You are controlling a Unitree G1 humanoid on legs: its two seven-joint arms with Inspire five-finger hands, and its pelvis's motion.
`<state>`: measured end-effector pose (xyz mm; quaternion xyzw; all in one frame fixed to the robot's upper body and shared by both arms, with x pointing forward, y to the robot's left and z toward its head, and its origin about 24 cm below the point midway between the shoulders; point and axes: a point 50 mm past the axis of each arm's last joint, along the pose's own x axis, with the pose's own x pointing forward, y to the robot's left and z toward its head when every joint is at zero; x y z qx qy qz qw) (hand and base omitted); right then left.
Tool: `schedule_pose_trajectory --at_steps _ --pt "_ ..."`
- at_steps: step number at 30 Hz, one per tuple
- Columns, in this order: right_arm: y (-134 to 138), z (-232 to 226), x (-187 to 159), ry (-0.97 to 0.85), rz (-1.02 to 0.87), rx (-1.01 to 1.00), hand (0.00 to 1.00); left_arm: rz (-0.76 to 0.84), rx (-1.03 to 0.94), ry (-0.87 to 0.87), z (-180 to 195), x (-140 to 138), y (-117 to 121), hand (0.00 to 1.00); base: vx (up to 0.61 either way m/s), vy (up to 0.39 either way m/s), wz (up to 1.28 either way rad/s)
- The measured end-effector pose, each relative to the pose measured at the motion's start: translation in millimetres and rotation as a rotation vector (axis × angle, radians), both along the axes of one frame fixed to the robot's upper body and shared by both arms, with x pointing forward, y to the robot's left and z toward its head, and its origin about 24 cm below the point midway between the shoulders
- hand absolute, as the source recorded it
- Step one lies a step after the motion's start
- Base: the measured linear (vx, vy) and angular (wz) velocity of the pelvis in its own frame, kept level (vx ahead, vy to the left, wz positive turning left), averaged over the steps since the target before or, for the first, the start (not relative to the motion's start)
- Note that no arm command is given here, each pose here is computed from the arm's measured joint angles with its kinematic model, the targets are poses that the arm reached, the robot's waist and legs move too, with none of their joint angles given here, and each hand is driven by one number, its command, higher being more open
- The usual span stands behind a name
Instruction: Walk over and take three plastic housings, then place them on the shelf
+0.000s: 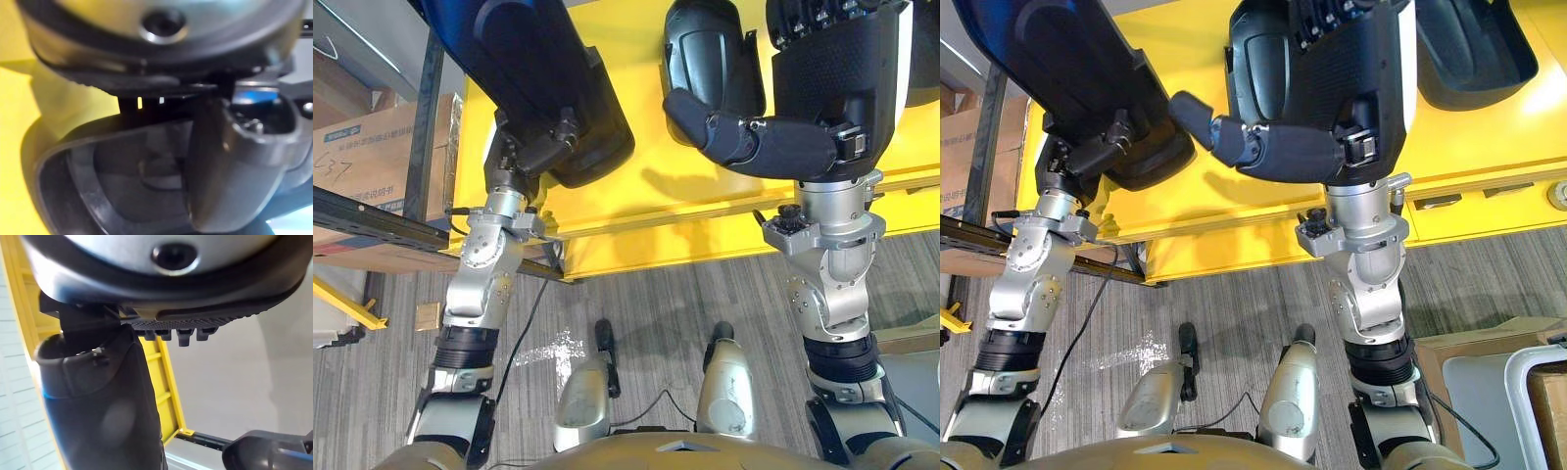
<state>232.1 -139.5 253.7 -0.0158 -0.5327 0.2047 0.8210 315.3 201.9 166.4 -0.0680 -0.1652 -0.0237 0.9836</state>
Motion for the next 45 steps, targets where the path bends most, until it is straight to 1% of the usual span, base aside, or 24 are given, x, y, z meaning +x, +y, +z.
schedule_pose_trajectory --at_steps 7,13,14,17,20,24,28,29,33,36,39,45 --pt "3.8 -2.3 1.1 0.029 0.045 -0.023 1.00 0.041 0.074 0.038 4.5 6.7 19.7 0.00 0.01 -0.005 0.02" --pt "13.2 -1.3 -5.7 0.027 0.097 -0.064 1.00 0.178 0.190 0.079 10.6 13.5 49.9 0.00 0.00 -0.013 0.05" --pt "13.9 -1.0 -6.5 0.024 0.101 -0.066 1.00 0.187 0.203 0.084 11.0 14.0 51.9 0.00 -0.02 -0.001 0.03" --pt "15.7 0.6 -10.2 0.013 0.113 -0.068 1.00 0.205 0.262 0.104 13.9 18.8 55.4 0.00 -0.01 0.004 0.02" --pt "15.8 -0.9 -10.5 0.019 0.115 -0.071 1.00 0.196 0.278 0.117 16.3 23.5 56.6 0.00 0.00 0.000 0.00" --pt "14.9 -4.2 -9.6 0.047 0.128 -0.067 1.00 0.173 0.327 0.118 23.2 28.2 53.6 0.00 0.00 0.008 0.06" --pt "15.9 -4.3 -9.7 0.047 0.133 -0.067 1.00 0.156 0.328 0.130 24.9 31.6 52.2 0.00 0.00 0.000 0.01" --pt "16.0 -4.1 -9.7 0.047 0.133 -0.065 1.00 0.155 0.327 0.131 26.5 32.9 51.8 1.00 0.00 0.000 0.00" --pt "17.7 -3.7 -9.8 0.045 0.141 -0.053 1.00 0.150 0.326 0.143 29.7 36.3 48.8 1.00 0.00 -0.013 0.02" --pt "18.4 -2.9 -9.8 0.044 0.143 -0.035 1.00 0.151 0.345 0.213 19.1 39.3 46.4 1.00 0.02 -0.023 0.04" --pt "18.9 -2.0 -9.3 0.047 0.141 -0.007 1.00 0.176 0.336 0.204 24.2 42.9 43.5 1.00 0.01 -0.015 0.04" --pt "18.3 1.2 -9.2 0.034 0.139 0.010 1.00 0.177 0.333 0.195 27.2 43.4 42.8 1.00 0.01 -0.025 0.03"
